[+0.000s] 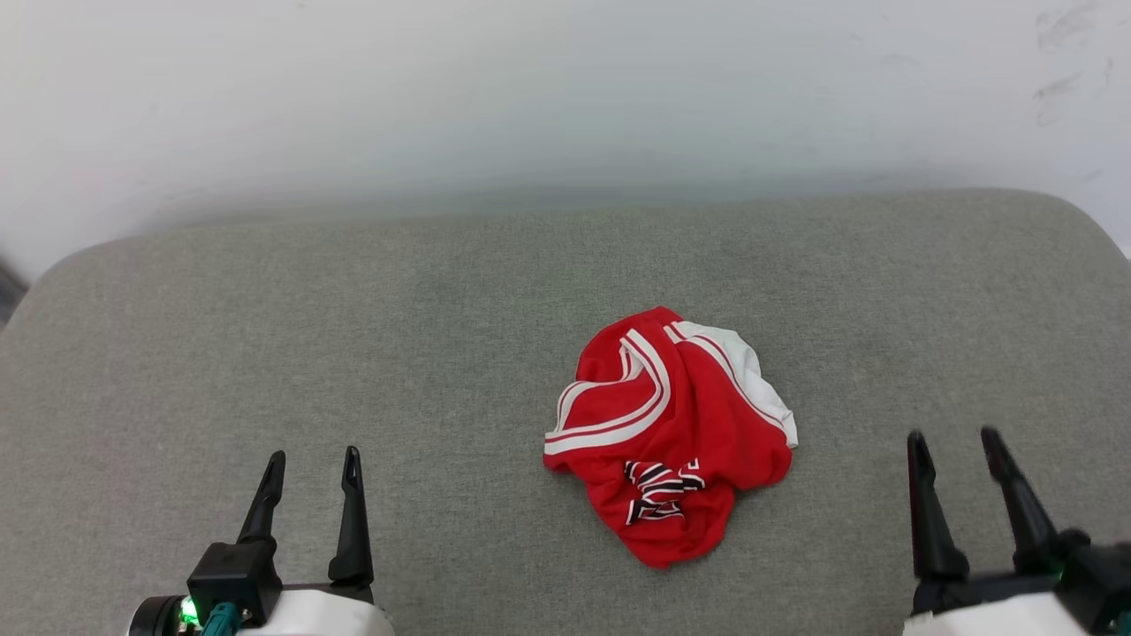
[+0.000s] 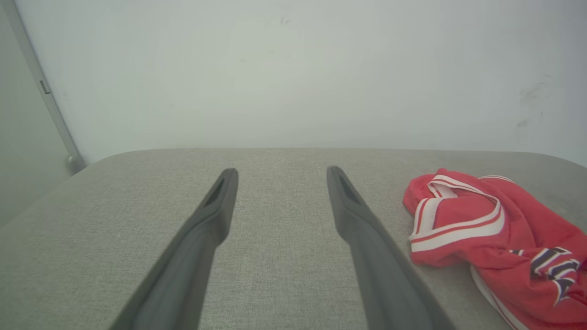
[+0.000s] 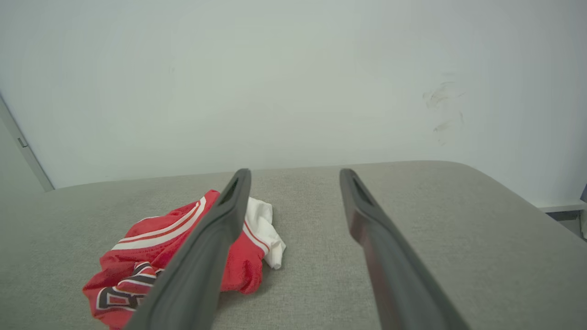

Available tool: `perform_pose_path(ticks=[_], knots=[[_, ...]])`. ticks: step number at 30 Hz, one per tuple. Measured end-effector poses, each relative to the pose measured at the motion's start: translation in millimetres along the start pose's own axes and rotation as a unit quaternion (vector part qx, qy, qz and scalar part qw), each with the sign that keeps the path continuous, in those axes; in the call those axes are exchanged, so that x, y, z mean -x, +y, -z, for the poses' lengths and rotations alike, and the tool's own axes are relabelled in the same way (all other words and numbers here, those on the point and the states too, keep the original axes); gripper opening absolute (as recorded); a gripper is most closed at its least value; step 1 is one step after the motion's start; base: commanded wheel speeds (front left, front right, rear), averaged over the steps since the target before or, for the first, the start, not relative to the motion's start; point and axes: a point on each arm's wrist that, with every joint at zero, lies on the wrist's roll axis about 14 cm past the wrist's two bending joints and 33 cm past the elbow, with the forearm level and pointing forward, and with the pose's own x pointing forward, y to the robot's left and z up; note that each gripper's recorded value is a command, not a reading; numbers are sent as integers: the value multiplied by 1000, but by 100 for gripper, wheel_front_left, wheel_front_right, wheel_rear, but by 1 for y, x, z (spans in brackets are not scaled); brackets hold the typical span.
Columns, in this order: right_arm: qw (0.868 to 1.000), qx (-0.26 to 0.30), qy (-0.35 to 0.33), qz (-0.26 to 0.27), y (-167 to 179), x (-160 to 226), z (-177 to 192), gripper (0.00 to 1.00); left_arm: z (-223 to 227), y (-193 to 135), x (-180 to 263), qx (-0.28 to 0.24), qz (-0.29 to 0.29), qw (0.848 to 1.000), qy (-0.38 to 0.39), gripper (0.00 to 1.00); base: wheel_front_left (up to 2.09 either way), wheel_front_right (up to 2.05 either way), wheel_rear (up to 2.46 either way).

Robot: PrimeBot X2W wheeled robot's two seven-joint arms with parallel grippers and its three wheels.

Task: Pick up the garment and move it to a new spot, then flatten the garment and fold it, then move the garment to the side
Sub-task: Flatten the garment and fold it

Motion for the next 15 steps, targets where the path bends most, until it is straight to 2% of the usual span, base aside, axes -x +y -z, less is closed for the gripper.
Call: perform_pose_path(ticks=[6, 11, 15], knots=[[996, 36, -80, -20, 9, -37, -48, 100, 4, 0, -2, 2, -1, 1000, 6, 100, 0, 0, 0], [982, 77, -166, -54, 21, -80, -103, 100, 10, -3, -12, 4, 5, 1000, 12, 100, 0, 0, 0], [971, 119, -181, -103, 31, -114, -116, 100, 16, -7, -23, 7, 10, 1000, 17, 100, 0, 0, 0]])
